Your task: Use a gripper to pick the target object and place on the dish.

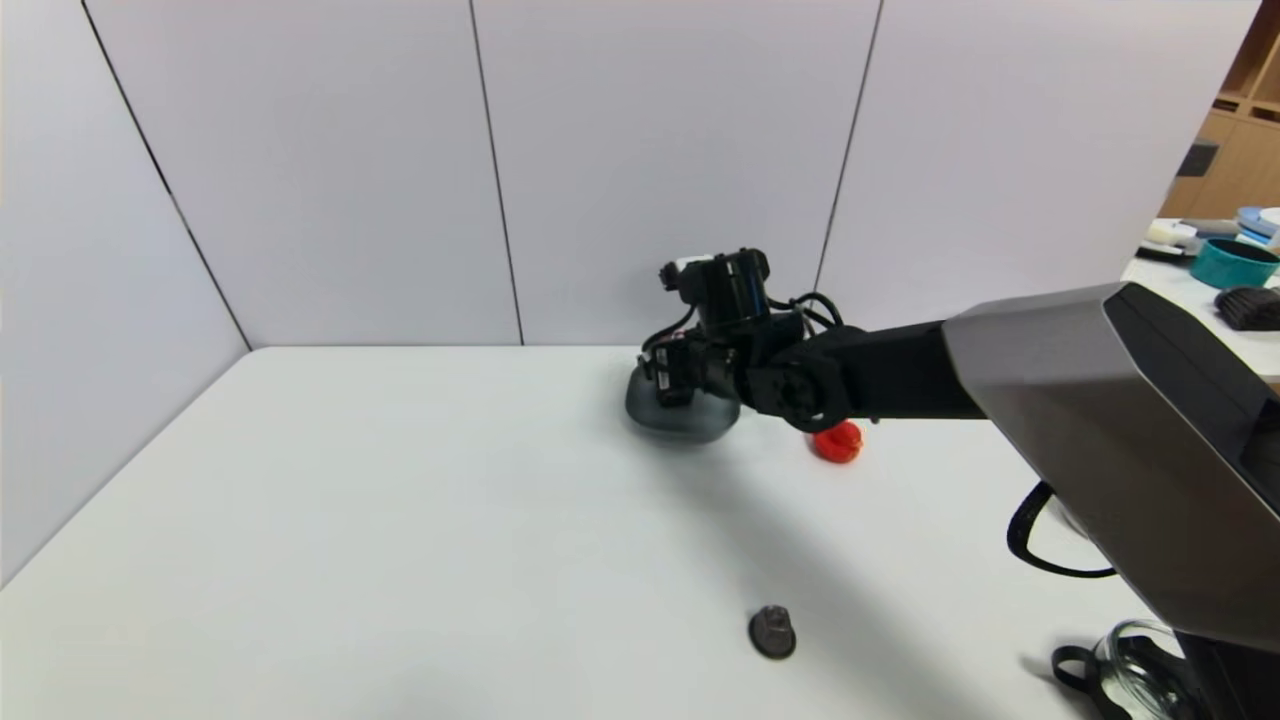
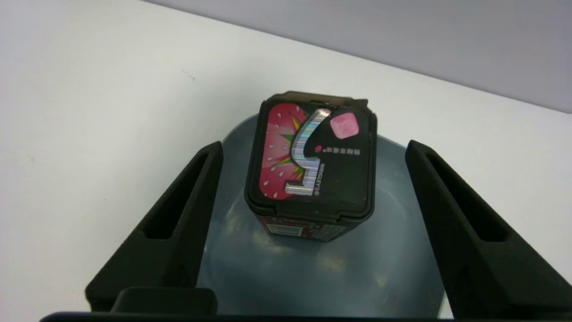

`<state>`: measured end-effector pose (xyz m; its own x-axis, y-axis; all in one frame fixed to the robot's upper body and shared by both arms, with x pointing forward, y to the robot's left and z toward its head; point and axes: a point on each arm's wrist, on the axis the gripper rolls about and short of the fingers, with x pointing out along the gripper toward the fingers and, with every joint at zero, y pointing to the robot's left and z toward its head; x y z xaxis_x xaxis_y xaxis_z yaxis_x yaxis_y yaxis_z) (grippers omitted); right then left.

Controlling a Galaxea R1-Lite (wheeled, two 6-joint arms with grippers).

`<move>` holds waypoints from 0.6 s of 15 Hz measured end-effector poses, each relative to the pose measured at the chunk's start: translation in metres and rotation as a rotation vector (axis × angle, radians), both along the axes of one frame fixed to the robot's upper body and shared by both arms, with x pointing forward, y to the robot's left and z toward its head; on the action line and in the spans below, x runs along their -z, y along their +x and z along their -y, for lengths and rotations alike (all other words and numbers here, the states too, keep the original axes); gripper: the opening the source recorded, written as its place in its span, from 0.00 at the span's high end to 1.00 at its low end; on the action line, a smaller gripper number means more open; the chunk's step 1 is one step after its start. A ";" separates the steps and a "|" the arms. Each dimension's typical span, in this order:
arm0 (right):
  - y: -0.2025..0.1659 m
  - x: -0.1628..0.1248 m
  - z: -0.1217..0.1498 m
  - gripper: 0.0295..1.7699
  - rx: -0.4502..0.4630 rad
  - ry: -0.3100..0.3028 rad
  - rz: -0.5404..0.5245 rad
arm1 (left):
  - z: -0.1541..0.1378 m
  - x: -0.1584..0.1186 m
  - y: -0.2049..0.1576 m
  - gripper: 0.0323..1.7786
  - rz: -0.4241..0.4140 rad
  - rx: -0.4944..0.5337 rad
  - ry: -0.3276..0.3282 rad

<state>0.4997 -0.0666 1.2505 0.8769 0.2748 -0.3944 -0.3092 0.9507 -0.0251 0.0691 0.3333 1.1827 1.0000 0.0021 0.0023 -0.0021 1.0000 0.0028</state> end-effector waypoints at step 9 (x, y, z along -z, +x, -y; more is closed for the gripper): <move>-0.048 -0.130 0.042 0.08 -0.039 -0.040 0.240 | 0.000 0.000 0.000 0.05 0.000 0.000 0.000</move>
